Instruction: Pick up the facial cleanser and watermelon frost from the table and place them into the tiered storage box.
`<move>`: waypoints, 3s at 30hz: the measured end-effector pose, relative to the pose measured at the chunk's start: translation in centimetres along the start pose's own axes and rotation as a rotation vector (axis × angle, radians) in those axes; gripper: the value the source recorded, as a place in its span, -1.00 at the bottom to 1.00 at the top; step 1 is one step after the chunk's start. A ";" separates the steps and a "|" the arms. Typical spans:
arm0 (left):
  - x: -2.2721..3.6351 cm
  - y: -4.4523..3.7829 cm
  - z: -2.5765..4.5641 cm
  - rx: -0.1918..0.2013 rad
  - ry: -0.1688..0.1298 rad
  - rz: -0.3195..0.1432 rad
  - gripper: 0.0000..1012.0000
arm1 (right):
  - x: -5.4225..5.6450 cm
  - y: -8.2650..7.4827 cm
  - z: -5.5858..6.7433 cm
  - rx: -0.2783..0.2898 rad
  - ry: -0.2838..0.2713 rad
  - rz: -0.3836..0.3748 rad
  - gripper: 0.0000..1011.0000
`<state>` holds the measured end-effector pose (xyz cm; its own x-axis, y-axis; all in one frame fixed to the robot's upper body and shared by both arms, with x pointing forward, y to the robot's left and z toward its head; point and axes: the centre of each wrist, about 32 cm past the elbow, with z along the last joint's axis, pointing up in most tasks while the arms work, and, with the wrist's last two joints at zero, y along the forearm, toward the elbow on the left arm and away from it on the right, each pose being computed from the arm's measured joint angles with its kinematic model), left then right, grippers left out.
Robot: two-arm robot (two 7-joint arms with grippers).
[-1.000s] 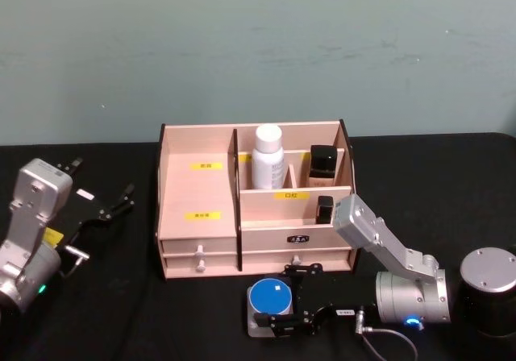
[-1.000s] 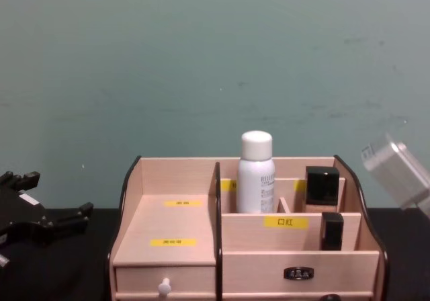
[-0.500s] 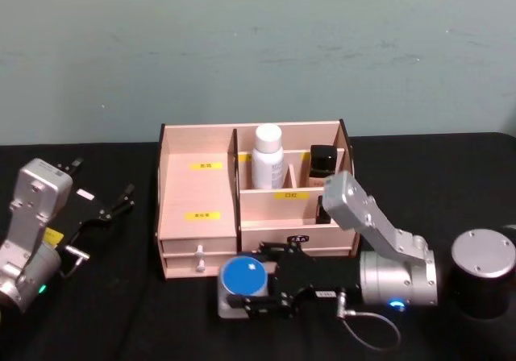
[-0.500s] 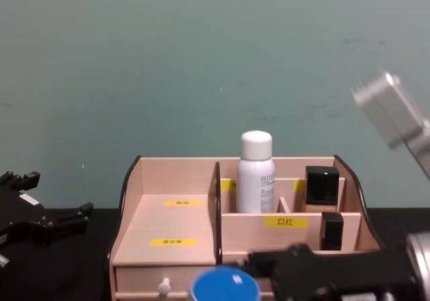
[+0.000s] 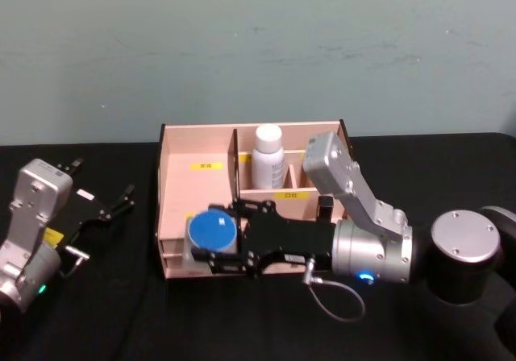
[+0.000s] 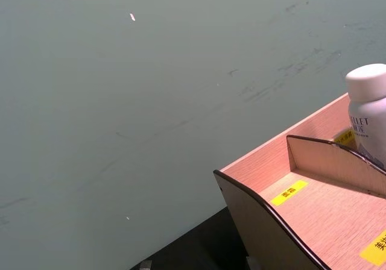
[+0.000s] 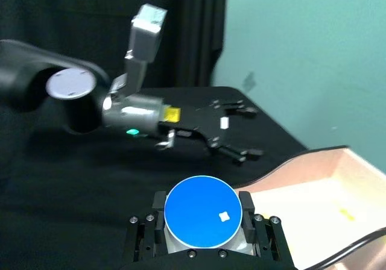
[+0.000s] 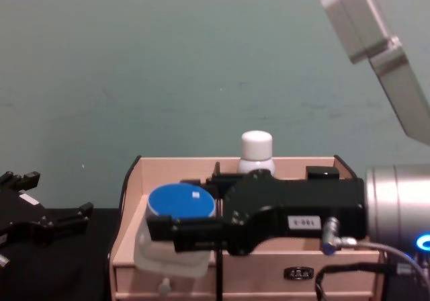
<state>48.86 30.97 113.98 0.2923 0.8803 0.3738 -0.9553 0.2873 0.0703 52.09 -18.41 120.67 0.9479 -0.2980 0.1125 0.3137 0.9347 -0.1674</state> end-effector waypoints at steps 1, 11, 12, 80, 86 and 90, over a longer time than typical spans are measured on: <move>0.00 0.00 0.00 0.000 0.000 0.000 1.00 | 0.0 0.2 0.2 0.003 -0.004 -0.022 0.45; 0.00 0.00 0.00 0.000 0.000 0.000 1.00 | 0.5 1.4 0.6 -0.013 -0.014 -0.136 0.45; 0.00 0.00 0.00 0.000 0.000 0.000 1.00 | 0.6 1.6 0.6 -0.015 -0.014 -0.145 0.45; 0.00 0.00 0.00 0.000 0.000 0.000 1.00 | 3.1 6.6 0.2 -0.148 -0.003 -0.208 0.67; 0.00 0.00 0.00 0.000 0.000 0.000 1.00 | 3.1 6.2 0.1 -0.135 -0.010 -0.214 0.94; 0.00 0.00 0.00 0.000 0.000 0.000 1.00 | 3.1 5.8 0.1 -0.111 -0.023 -0.224 0.98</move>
<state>48.86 30.97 113.98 0.2923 0.8803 0.3737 -0.9553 0.2873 0.0703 56.89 -13.88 120.19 0.8529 -0.4897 0.1810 0.5213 0.8182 -0.2426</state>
